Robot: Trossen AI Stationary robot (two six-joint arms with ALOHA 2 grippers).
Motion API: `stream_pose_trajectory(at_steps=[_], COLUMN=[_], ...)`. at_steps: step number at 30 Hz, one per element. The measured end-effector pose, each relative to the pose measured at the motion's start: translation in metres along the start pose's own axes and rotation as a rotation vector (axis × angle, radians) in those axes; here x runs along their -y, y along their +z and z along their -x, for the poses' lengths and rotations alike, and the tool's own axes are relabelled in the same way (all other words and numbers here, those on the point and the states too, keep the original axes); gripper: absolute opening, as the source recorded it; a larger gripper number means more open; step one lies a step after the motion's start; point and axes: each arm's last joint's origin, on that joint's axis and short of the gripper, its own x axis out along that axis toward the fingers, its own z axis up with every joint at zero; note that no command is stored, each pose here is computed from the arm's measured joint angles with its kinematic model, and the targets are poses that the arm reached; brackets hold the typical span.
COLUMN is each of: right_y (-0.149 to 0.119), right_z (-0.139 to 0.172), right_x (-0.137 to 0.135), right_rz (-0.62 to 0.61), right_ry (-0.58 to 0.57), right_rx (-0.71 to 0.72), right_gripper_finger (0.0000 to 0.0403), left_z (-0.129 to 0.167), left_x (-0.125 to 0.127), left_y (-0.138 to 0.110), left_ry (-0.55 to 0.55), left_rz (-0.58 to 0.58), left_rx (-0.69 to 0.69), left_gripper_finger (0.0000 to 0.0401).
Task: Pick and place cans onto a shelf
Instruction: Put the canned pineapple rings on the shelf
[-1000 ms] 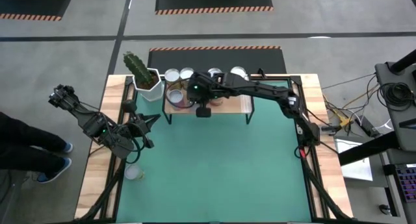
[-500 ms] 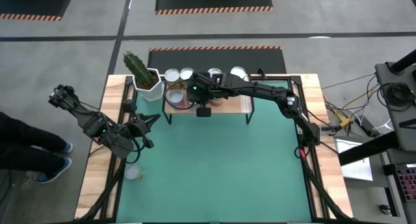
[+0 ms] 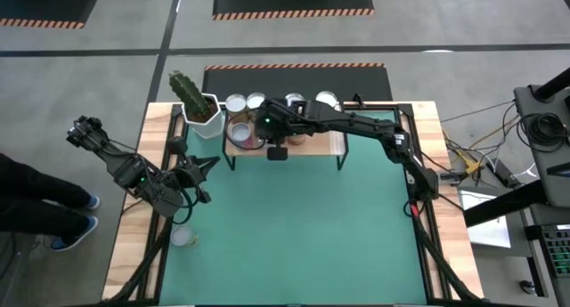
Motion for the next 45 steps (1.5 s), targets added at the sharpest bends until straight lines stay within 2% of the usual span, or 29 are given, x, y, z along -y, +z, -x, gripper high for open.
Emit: stream_pose_trajectory(at_steps=[4,11,23,28,38,45], right_y=[0.006,0.009,0.002,-0.003,0.003,0.008], right_z=[0.004,-0.013,-0.020,-0.018,-0.013,-0.015], right_x=[-0.014,-0.040,-0.044,-0.043,-0.041,-0.033], right_rz=[0.032,0.102,0.106,0.109,0.105,0.097], right_ry=[0.020,0.062,0.081,0.042,0.011,-0.070], right_rx=[0.019,-0.013,-0.082,-0.151,-0.108,-0.055], right_gripper_finger=[0.0072,0.0013,0.0009,0.0009,0.0009,0.0009], left_z=[0.000,0.000,0.000,0.000,0.000,0.000], left_x=[0.000,0.000,0.000,0.000,0.000,0.001], left_y=[0.000,0.000,0.000,-0.001,-0.001,-0.001], left_ry=[0.000,0.000,-0.001,-0.001,0.000,0.000], left_rz=[0.000,0.000,0.000,-0.004,-0.004,-0.006], left_rx=[0.000,0.000,0.000,-0.002,-0.002,-0.003], left_gripper_finger=[0.0000,0.0000,0.0000,0.0000,0.0000,0.0000])
